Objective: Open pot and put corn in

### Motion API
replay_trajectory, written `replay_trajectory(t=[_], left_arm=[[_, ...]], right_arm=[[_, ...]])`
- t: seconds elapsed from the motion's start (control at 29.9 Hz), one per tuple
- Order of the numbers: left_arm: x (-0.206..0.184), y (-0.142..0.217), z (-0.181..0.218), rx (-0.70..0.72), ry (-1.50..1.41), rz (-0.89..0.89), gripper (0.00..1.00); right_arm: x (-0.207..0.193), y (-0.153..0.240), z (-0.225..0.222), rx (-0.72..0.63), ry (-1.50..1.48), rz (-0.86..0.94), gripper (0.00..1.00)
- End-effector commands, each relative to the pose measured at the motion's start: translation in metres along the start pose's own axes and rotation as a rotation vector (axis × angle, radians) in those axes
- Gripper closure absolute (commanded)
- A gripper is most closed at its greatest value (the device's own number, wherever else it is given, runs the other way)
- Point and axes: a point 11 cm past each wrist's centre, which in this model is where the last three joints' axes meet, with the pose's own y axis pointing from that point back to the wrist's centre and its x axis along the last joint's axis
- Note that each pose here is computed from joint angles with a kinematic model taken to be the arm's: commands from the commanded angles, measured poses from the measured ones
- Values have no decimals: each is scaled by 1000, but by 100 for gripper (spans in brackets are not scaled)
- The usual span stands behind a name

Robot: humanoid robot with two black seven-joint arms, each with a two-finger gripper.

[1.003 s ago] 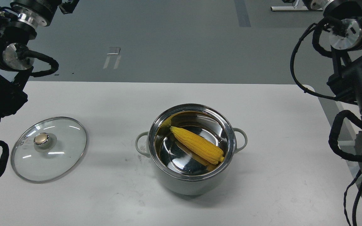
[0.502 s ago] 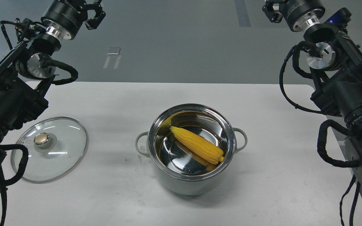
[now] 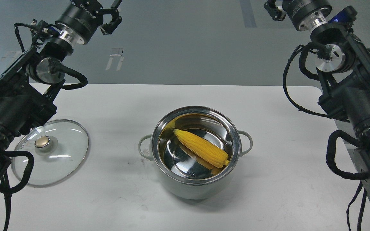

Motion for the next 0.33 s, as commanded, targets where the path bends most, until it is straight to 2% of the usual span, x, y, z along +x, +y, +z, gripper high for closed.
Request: replay_trajectory(t=[0.0,0.3], left_arm=[[-6,-4,-2,13,3,-15,2],[-12,-4,-18,36,18,-27,2]], right_arm=[[11,8,-2,0,1,-4,0],[18,14,-5,-2,16,1,0]])
